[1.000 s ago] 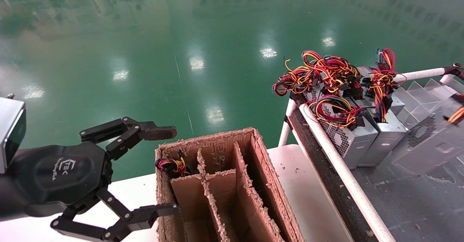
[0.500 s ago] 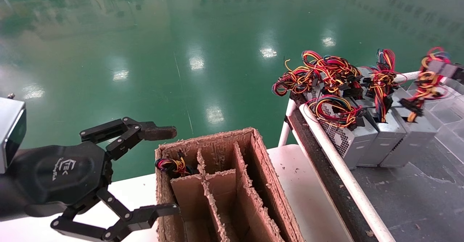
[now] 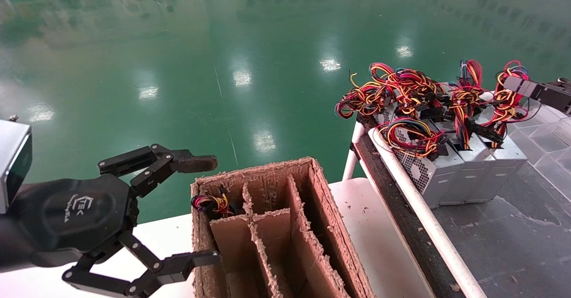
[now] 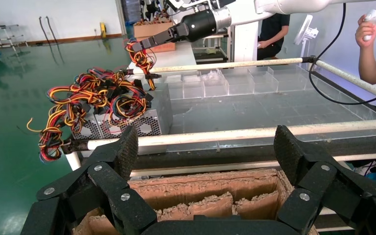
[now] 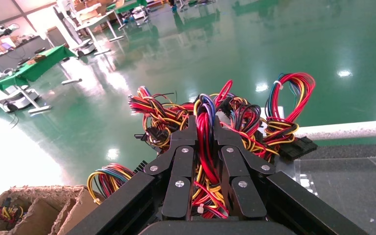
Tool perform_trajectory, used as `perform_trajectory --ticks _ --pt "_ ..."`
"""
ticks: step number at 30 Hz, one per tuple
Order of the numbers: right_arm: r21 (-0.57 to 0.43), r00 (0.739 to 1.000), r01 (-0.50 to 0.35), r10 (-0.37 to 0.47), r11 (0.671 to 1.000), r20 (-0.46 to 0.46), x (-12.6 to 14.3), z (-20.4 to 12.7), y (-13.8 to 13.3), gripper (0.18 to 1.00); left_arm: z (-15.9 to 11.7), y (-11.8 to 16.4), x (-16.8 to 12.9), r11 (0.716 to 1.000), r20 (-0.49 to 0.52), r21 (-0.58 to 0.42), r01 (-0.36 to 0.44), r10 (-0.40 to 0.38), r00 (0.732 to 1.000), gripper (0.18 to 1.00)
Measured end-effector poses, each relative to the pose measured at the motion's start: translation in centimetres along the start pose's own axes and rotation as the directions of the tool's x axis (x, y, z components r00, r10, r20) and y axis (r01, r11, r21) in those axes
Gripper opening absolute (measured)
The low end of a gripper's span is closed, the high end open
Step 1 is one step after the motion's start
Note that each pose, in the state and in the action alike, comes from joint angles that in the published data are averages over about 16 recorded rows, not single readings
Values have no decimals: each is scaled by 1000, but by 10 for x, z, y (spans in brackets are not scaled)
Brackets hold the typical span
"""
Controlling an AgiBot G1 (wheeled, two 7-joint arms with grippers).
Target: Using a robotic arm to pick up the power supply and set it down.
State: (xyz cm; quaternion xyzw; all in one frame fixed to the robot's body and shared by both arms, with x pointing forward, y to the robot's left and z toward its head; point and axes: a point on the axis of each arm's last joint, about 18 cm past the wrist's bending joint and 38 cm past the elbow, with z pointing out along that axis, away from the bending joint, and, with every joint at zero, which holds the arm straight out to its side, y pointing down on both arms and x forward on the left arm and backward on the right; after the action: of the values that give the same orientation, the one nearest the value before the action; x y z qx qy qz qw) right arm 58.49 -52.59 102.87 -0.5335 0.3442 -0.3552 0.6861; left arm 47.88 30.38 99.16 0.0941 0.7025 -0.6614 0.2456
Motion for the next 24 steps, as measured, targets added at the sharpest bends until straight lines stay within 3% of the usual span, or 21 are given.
perform_trajectory --ticks 14,24 --pt "-37 997 67 -65 997 35 -5 -12 4 297 0 0 0 1000 0 0 0 0 1000 1001" --pt "-27 994 111 -111 993 24 -2 -19 2 449 0 0 0 1000 0 0 0 0 1000 1001"
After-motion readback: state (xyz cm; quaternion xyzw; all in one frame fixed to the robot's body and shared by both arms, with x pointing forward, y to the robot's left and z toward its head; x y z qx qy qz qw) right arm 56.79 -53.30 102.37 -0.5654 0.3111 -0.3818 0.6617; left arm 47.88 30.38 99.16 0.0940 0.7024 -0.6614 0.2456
